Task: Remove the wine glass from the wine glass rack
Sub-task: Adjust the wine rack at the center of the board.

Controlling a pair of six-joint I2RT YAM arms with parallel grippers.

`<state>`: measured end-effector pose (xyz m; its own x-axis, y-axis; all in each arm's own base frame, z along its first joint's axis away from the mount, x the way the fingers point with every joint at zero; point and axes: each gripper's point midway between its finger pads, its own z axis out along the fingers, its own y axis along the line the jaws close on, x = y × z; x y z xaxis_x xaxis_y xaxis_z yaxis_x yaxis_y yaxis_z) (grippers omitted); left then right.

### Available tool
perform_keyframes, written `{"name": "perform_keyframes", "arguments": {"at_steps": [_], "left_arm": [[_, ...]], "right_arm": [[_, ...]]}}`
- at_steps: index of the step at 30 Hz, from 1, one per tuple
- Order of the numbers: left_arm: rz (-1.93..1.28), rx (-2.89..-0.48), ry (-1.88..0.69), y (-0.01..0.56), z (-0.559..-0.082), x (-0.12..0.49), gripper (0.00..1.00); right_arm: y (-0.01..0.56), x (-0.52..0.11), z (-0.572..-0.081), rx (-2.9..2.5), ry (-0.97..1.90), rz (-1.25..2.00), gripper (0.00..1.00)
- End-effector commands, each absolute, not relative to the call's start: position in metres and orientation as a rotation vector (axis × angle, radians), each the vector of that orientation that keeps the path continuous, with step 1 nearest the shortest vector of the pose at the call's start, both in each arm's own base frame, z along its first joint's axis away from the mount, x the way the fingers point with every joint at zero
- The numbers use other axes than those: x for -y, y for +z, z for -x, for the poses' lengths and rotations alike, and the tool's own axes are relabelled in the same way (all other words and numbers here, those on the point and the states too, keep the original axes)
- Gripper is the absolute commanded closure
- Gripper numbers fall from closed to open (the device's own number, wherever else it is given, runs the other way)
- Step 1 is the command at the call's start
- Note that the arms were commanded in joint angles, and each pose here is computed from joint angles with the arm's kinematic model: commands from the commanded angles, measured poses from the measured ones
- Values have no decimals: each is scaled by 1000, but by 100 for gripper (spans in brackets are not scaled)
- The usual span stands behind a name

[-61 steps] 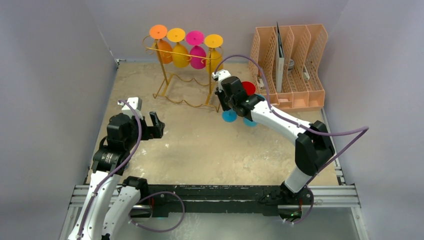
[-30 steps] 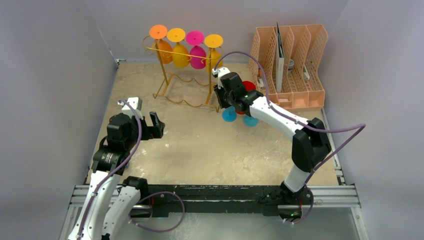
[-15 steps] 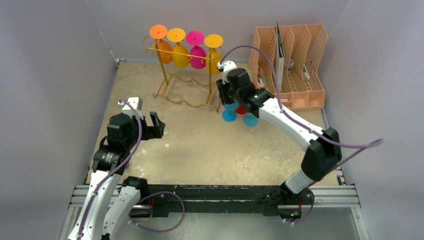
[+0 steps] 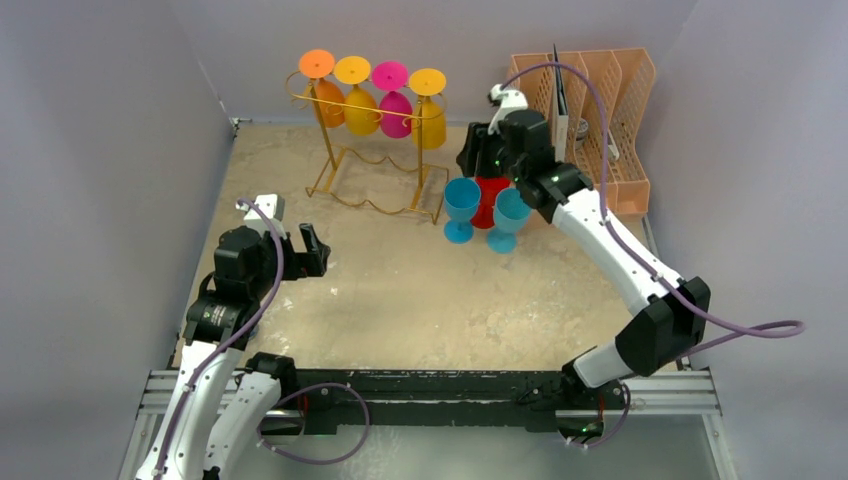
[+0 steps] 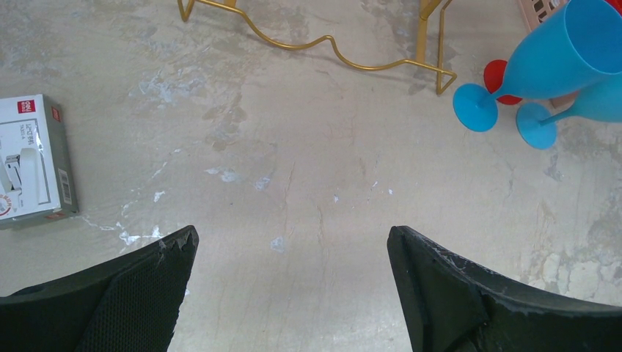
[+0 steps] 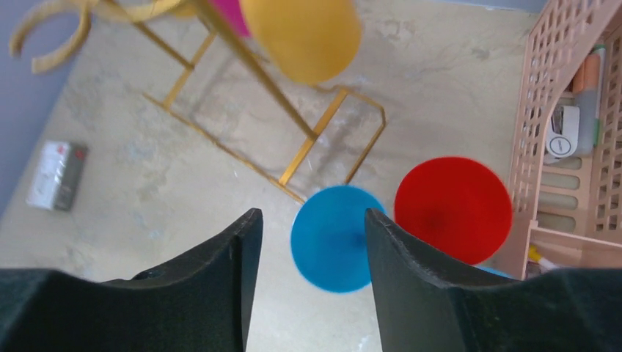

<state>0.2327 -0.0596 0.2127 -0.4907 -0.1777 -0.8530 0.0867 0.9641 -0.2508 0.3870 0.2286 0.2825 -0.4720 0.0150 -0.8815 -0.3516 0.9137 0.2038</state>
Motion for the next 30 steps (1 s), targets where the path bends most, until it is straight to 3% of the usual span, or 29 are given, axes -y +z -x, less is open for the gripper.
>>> {"name": "perform_keyframes", "arguments": {"at_steps": [1, 6, 11, 30], "left_arm": [[68, -1990, -331, 236, -235, 60, 0], [67, -1991, -332, 236, -234, 61, 0], [67, -1994, -333, 235, -233, 60, 0], [56, -1995, -339, 235, -236, 62, 0]], "right_arm": [[341, -239, -404, -1928, 721, 129, 41], [363, -244, -430, -1883, 837, 82, 36], [385, -273, -431, -1822, 954, 310, 24], [379, -289, -469, -1827, 884, 474, 21]]}}
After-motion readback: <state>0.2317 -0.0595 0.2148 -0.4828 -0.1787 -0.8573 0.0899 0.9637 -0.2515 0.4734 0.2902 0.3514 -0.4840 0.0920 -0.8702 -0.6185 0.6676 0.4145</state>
